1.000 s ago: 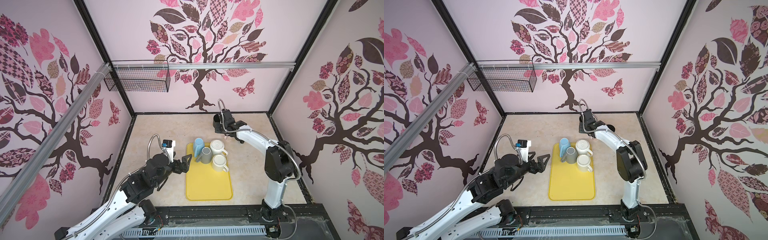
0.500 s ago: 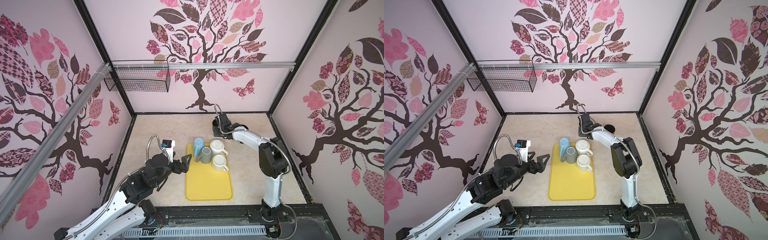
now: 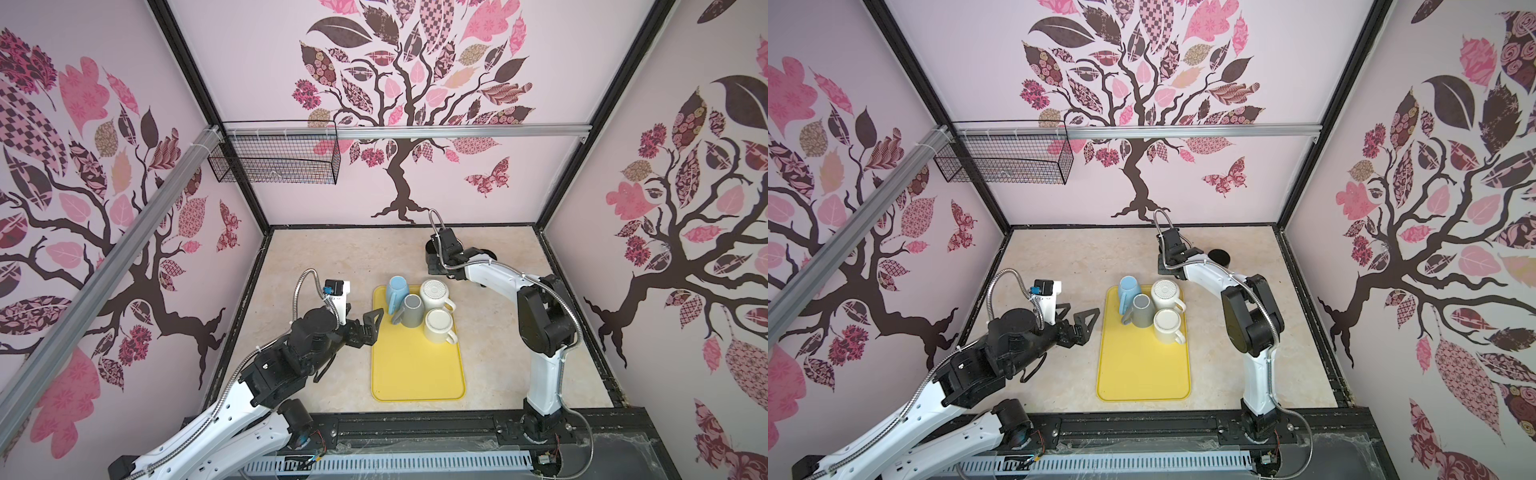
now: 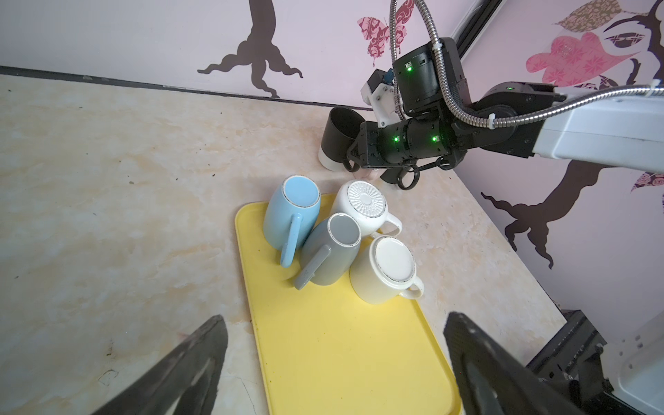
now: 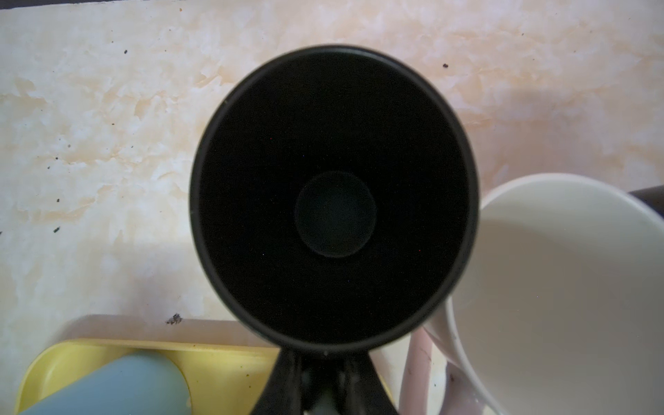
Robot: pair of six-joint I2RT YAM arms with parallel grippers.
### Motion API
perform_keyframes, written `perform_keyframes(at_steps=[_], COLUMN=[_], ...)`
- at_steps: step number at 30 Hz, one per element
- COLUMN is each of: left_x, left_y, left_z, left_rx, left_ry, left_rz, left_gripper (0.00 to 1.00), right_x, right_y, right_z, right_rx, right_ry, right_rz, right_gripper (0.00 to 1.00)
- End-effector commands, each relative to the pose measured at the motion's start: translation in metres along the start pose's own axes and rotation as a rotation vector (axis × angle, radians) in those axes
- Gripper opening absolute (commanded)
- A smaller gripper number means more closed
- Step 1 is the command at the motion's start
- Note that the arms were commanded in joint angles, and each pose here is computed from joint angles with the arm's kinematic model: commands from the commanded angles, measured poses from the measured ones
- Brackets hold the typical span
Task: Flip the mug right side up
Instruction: 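Lower the dark mug upright beside the pink mug with the right gripper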
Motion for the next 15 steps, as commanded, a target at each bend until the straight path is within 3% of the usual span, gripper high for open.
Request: perform_keyframes(at_steps=[1,4,7,15], left_x=[0.0035,0.0036,0.0048,0.0057], left_y=[-0.006,-0.0061,-0.0065,-0.006], left_z=[0.0036,0.0034,0.0035,0.0024], left_rx=[0.009,0.01,0.008,0.002], left_ry=[0.008,0.009,0.015,0.018], left_rz=[0.01,0.011,0.01,0.008], left_gripper=[0.97,0.97,0.97,0.97], right_x=[-0.0018,-0.0002,0.001,0.0016], right_y=[0.0087,0.0074,0.0072,0.0041], right_z=[0.0077,0.01,0.0132,0.0151], right_rx=[-0.048,-0.038,-0.025,-0.01], right_ry=[-0.013,-0.002,-0.001,0.002], right_rz=[0.012,0.014,0.014,0.025], right_gripper=[0.0,0.01,0.12,0.31])
Point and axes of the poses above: each gripper's point midway between its finger pads, its own z axis out along the fingers, its own x axis along the line the jaws close on, y = z × x, the point moved 5 cm from there along -z, back along the fingers, and after that the axes turned 9 degrees about -z, right-handed, at the moved point
